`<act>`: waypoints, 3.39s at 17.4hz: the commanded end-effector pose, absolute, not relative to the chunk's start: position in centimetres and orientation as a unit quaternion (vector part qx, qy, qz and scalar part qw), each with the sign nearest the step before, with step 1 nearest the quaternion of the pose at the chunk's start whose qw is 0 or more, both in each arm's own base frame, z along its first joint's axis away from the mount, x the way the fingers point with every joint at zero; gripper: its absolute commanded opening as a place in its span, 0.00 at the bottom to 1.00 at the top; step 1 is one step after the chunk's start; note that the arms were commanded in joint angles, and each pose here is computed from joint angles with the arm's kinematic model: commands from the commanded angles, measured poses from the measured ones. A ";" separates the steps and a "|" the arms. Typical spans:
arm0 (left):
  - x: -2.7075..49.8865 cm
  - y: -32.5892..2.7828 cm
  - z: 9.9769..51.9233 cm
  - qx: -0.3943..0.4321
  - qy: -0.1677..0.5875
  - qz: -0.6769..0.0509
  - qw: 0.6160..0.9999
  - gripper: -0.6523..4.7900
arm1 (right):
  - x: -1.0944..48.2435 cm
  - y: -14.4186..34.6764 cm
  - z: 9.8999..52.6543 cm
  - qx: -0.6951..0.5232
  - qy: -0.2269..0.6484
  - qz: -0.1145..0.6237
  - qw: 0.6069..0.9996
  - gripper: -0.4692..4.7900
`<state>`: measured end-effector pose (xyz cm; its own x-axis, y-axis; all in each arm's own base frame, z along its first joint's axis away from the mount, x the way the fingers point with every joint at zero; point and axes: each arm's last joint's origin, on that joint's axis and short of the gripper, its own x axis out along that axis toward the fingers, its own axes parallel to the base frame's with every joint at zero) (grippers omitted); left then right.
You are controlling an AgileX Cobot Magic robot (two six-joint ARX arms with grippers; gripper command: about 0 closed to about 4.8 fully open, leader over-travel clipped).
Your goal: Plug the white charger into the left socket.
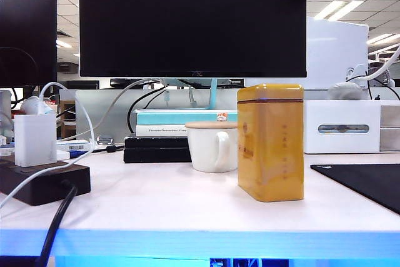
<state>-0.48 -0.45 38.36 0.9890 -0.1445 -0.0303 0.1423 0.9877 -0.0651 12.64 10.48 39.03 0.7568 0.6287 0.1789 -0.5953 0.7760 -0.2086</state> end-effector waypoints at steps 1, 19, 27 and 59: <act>3.8 -0.5 34.3 -0.073 0.011 -0.087 0.993 0.11 | 11.8 9.4 33.5 -0.038 -0.112 0.286 0.951 0.08; 11.0 -0.5 15.4 -0.037 0.102 -0.091 0.990 0.11 | 9.8 7.4 13.1 -0.097 0.158 0.249 0.951 0.08; 10.8 -0.3 14.0 0.037 0.146 -0.071 0.986 0.11 | 9.6 7.3 12.7 -0.076 0.190 0.247 0.947 0.09; 10.0 -0.1 14.4 0.042 0.121 -0.034 0.991 0.11 | 9.6 1.3 15.6 0.005 0.038 0.004 0.999 0.09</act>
